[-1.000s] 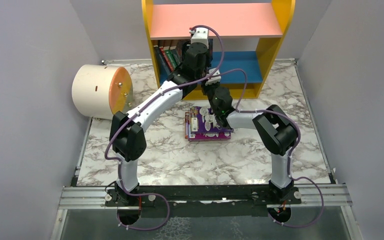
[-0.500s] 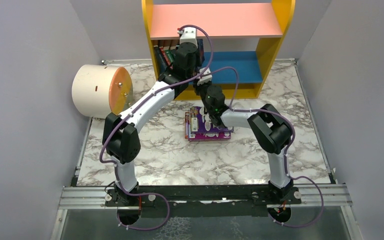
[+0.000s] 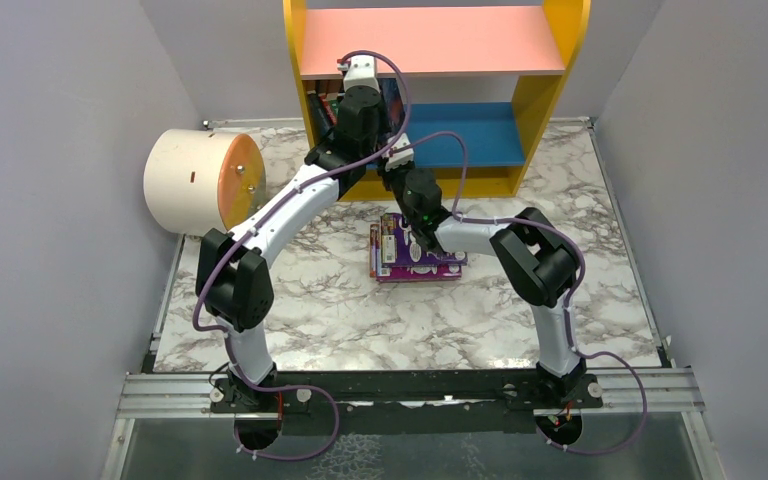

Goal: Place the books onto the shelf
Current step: Place the book on the shelf.

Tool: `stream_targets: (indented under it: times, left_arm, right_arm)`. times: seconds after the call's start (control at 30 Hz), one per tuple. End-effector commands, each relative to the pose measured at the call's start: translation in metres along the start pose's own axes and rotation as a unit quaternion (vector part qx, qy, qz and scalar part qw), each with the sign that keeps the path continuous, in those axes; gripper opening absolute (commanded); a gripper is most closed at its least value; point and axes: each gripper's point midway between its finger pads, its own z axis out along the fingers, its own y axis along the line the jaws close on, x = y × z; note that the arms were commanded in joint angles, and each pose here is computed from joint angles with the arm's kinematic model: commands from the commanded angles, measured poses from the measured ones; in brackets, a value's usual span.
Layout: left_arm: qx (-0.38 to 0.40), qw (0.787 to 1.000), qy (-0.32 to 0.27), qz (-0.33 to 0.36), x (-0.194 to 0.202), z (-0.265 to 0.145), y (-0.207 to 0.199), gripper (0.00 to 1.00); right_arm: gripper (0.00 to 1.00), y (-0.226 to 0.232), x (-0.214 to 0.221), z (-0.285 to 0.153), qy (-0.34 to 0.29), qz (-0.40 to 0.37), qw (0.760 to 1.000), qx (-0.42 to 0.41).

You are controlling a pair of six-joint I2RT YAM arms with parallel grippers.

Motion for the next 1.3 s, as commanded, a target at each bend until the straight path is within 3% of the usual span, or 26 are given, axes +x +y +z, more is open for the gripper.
stream_targets:
  times: [0.0,0.17,0.4,0.63,0.83,1.07,1.27]
  left_arm:
    - [-0.043,0.999,-0.024,0.009,-0.026,-0.01,0.03,0.0]
    - [-0.048,0.999,-0.022,0.008,-0.024,-0.01,0.032,0.0]
    - [-0.071,0.997,-0.02,0.012,-0.023,-0.009,0.04,0.0]
    - [-0.08,0.997,-0.017,0.014,-0.023,-0.009,0.045,0.0]
    - [-0.081,0.996,-0.019,0.013,-0.027,-0.012,0.046,0.2]
    - [-0.08,0.996,-0.023,0.013,-0.035,-0.017,0.047,0.35]
    - [-0.078,0.997,-0.024,0.01,-0.038,-0.022,0.048,0.4]
  right_arm:
    - [0.01,-0.009,-0.035,0.013,-0.049,0.013,0.999,0.016]
    - [0.07,-0.011,-0.034,0.013,-0.041,0.009,0.999,0.02]
    - [0.33,-0.013,-0.038,0.011,-0.045,0.005,0.999,0.021]
    - [0.38,-0.015,-0.043,0.008,-0.05,0.004,0.999,0.021]
    - [0.39,-0.017,-0.046,0.006,-0.051,0.004,0.998,0.024]
    - [0.41,-0.022,-0.052,0.001,-0.056,0.006,0.998,0.031]
    - [0.41,-0.024,-0.054,-0.002,-0.057,0.006,0.998,0.032]
